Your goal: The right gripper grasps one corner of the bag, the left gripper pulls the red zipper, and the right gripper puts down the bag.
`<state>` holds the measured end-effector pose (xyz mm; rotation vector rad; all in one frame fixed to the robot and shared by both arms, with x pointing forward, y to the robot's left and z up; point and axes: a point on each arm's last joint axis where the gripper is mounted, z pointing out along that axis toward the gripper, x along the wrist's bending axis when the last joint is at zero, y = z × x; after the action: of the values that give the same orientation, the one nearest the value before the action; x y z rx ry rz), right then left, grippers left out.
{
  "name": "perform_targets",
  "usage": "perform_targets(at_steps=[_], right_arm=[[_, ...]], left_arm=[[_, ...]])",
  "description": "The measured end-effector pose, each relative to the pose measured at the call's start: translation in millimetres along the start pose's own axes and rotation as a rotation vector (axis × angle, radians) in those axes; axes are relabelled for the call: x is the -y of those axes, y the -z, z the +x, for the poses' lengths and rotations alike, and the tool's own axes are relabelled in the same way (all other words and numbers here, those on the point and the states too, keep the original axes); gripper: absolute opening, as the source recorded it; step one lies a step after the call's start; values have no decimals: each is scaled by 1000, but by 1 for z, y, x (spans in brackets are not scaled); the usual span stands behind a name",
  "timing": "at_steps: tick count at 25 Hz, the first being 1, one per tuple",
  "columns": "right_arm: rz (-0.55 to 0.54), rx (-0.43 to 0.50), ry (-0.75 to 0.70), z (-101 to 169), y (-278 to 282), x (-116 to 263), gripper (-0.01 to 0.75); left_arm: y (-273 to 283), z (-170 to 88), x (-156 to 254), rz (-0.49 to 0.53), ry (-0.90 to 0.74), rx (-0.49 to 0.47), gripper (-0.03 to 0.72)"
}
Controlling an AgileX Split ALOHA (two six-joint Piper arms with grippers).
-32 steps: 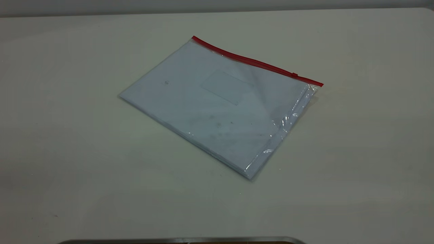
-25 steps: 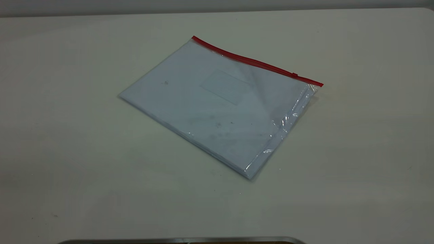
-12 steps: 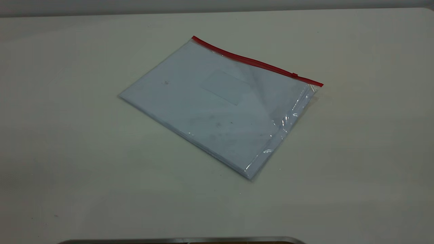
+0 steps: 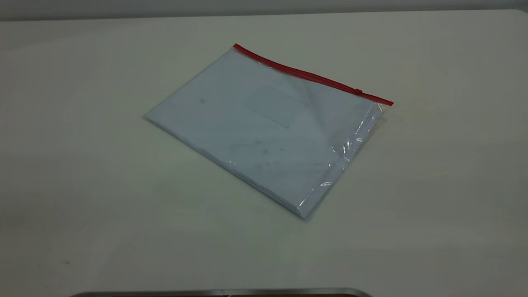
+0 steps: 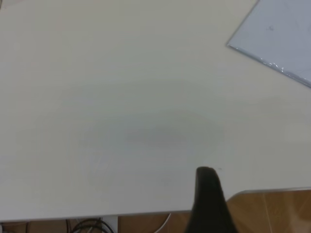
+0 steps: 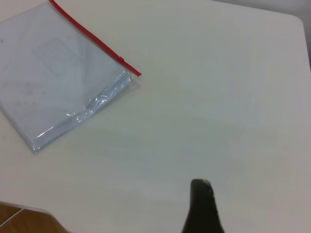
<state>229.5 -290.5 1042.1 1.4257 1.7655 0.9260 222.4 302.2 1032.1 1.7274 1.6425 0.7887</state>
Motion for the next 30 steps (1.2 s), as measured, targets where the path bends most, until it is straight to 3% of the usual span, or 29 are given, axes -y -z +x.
perform_targets(at_steps=[13, 20, 25, 30], right_arm=[[-13, -17, -39, 2, 0, -1, 591], [-30, -60, -105, -1, -6, -41, 591], [114, -84, -153, -8, -48, -75, 591], [288, -196, -168, -6, -105, -90, 591]], left_arm=[[0, 2, -5, 16, -1, -22, 590], [-8, 6, -83, 40, 42, -56, 590], [-51, 6, -152, 121, 35, -55, 590], [-112, 6, -202, 188, 28, -51, 590]])
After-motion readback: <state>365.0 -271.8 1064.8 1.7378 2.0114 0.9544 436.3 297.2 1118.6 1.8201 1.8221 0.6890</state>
